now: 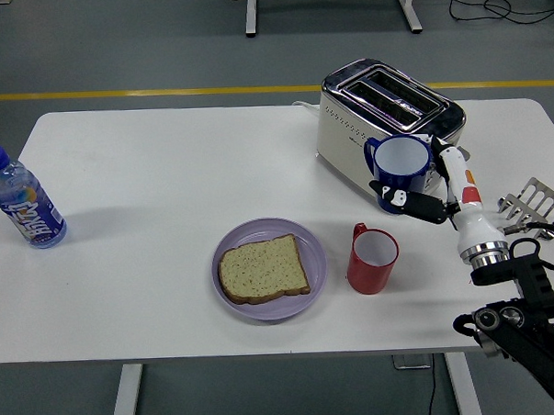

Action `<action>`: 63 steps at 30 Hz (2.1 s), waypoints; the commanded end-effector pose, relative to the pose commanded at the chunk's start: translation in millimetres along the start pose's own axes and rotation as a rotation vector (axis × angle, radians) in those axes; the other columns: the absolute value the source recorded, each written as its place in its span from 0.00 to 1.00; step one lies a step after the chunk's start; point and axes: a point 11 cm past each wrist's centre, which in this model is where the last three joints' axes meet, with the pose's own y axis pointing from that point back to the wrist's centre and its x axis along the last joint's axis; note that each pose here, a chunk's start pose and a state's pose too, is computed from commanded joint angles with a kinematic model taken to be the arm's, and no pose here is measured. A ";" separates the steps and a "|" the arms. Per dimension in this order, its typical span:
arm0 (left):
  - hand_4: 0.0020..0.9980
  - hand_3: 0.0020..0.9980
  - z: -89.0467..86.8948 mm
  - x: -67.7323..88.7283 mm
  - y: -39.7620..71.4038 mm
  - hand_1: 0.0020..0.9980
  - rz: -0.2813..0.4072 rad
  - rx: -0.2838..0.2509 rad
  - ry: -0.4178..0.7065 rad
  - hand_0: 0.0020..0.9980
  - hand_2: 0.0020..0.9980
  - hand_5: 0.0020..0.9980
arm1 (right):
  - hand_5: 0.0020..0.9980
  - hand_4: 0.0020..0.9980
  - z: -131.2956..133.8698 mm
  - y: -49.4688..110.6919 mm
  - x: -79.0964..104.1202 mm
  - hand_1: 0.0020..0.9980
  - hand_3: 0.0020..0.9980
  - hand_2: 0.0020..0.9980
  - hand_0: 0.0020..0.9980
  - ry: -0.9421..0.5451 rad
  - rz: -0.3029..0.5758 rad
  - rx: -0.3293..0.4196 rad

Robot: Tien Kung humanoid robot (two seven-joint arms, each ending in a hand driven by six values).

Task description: Pick up the cup,pour liquid into bread,place the cup on the desk

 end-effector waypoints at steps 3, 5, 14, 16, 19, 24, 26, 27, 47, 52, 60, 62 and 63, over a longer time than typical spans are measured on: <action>0.25 0.55 -0.4 0.0 0.0 0.69 0.001 0.002 -0.001 0.68 0.70 1.00 | 0.02 0.79 -4.1 -5.7 -7.8 0.27 0.44 0.42 0.30 0.018 -0.011 0.006; 0.25 0.55 -0.9 -0.1 0.0 0.69 0.001 0.003 -0.002 0.68 0.70 1.00 | 0.02 0.79 -5.0 -7.3 -12.0 0.27 0.44 0.42 0.30 0.025 -0.017 0.005; 0.25 0.55 -3.8 -0.1 -0.1 0.69 0.002 0.012 -0.012 0.68 0.70 1.00 | 0.02 0.79 -19.2 -17.8 -44.4 0.27 0.44 0.42 0.30 0.099 -0.073 0.054; 0.25 0.55 -4.8 -0.1 -0.1 0.69 0.002 0.014 -0.012 0.68 0.70 1.00 | 0.01 0.78 -22.8 -19.3 -53.4 0.27 0.44 0.42 0.31 0.128 -0.094 0.071; 0.25 0.55 -5.7 -0.2 -0.1 0.69 0.002 0.016 -0.013 0.68 0.70 1.00 | 0.01 0.78 -27.4 -19.9 -59.6 0.27 0.44 0.42 0.31 0.148 -0.109 0.093; 0.25 0.55 -7.2 0.2 -0.1 0.69 0.002 0.018 -0.013 0.68 0.70 1.00 | 0.01 0.78 -42.2 -24.2 -71.3 0.27 0.44 0.42 0.31 0.201 -0.137 0.155; 0.25 0.55 -7.2 0.2 -0.1 0.69 0.002 0.018 -0.012 0.68 0.70 1.00 | 0.01 0.78 -44.8 -25.9 -74.4 0.27 0.44 0.42 0.31 0.213 -0.144 0.166; 0.25 0.55 -7.4 0.2 -0.2 0.69 0.002 0.018 -0.011 0.68 0.70 1.00 | 0.01 0.78 -45.7 -27.1 -76.8 0.27 0.44 0.42 0.31 0.226 -0.150 0.172; 0.25 0.55 -6.5 -0.6 0.0 0.69 0.000 0.016 0.000 0.68 0.70 1.00 | 0.01 0.78 -50.2 -38.5 -88.7 0.27 0.44 0.42 0.32 0.564 -0.169 0.321; 0.25 0.55 -6.2 -0.5 0.0 0.69 0.000 0.016 0.000 0.68 0.70 1.00 | 0.01 0.78 -57.1 -40.4 -88.5 0.27 0.44 0.42 0.32 0.644 -0.165 0.388; 0.25 0.55 -5.8 -0.4 0.0 0.69 0.001 0.014 0.001 0.69 0.70 1.00 | 0.01 0.77 -66.4 -39.7 -89.7 0.28 0.44 0.42 0.32 0.788 -0.162 0.512; 0.25 0.55 -5.8 -0.3 0.0 0.69 0.000 0.014 0.001 0.69 0.70 1.00 | 0.01 0.77 -68.0 -39.4 -90.5 0.28 0.44 0.42 0.32 0.823 -0.160 0.539; 0.25 0.55 -5.8 -0.3 0.0 0.69 0.000 0.014 0.002 0.69 0.70 1.00 | 0.01 0.77 -68.6 -39.3 -91.0 0.28 0.44 0.42 0.33 0.845 -0.159 0.554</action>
